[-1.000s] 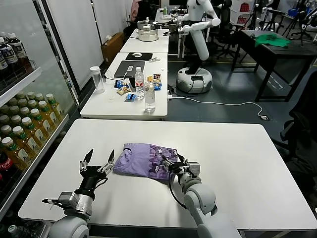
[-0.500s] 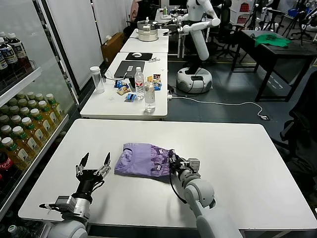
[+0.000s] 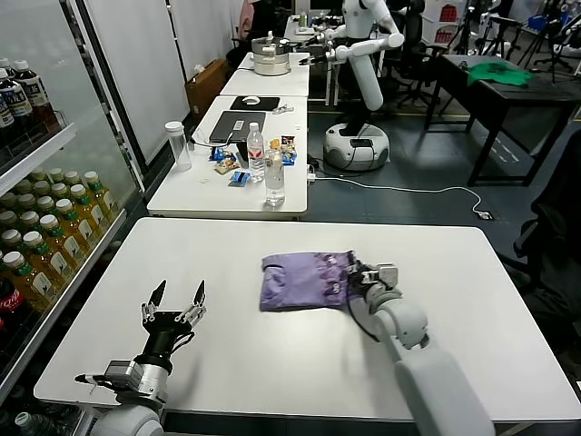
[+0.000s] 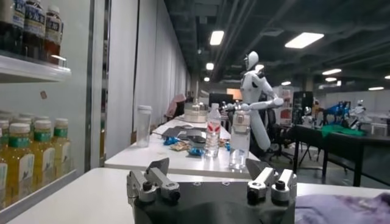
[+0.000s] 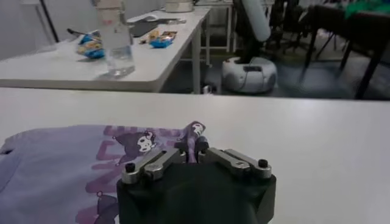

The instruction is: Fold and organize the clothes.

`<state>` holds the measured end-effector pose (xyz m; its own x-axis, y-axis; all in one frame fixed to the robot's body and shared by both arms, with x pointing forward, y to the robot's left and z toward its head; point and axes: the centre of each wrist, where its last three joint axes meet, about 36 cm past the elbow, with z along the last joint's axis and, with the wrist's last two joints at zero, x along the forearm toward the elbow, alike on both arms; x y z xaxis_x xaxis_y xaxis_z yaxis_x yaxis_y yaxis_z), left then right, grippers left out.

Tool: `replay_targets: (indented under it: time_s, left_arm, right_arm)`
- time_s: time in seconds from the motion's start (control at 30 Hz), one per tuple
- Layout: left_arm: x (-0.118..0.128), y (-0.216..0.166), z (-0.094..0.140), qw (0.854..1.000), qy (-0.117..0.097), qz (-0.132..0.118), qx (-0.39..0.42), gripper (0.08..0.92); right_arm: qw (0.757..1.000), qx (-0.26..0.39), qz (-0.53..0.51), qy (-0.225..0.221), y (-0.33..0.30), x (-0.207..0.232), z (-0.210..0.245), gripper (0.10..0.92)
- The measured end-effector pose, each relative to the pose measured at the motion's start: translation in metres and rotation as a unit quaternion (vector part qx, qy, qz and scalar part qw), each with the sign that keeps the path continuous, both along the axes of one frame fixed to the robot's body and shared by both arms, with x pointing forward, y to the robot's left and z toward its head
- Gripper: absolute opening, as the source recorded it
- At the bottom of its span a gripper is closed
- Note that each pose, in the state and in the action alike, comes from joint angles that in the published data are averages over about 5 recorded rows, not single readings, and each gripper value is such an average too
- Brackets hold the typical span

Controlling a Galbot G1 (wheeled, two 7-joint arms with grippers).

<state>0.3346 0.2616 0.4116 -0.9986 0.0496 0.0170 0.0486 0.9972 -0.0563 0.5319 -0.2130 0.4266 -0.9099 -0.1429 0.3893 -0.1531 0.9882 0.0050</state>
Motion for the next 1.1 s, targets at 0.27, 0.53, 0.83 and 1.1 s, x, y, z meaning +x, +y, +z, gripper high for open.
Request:
replay_targets:
  time_s: [0.27, 0.53, 0.83, 1.1]
  left_arm:
    - [-0.003, -0.006, -0.002, 1.000, 0.001, -0.006, 0.000, 0.823]
    - [-0.010, -0.013, -0.002, 1.000, 0.000, -0.014, 0.001, 0.823]
    - [-0.019, -0.013, 0.005, 1.000, -0.004, -0.024, 0.002, 0.823]
    - [-0.027, -0.012, 0.011, 0.999, -0.003, -0.049, 0.007, 0.823]
  right_arm:
    - [0.998, -0.047, -0.011, -0.046, -0.035, -0.009, 0.007, 0.364]
    - [0.992, -0.042, -0.023, -0.113, -0.053, -0.067, 0.015, 0.580]
    - [0.987, -0.035, -0.031, -0.155, -0.061, -0.152, 0.021, 0.807]
    - [0.984, -0.056, -0.030, -0.165, -0.059, -0.194, 0.016, 0.823]
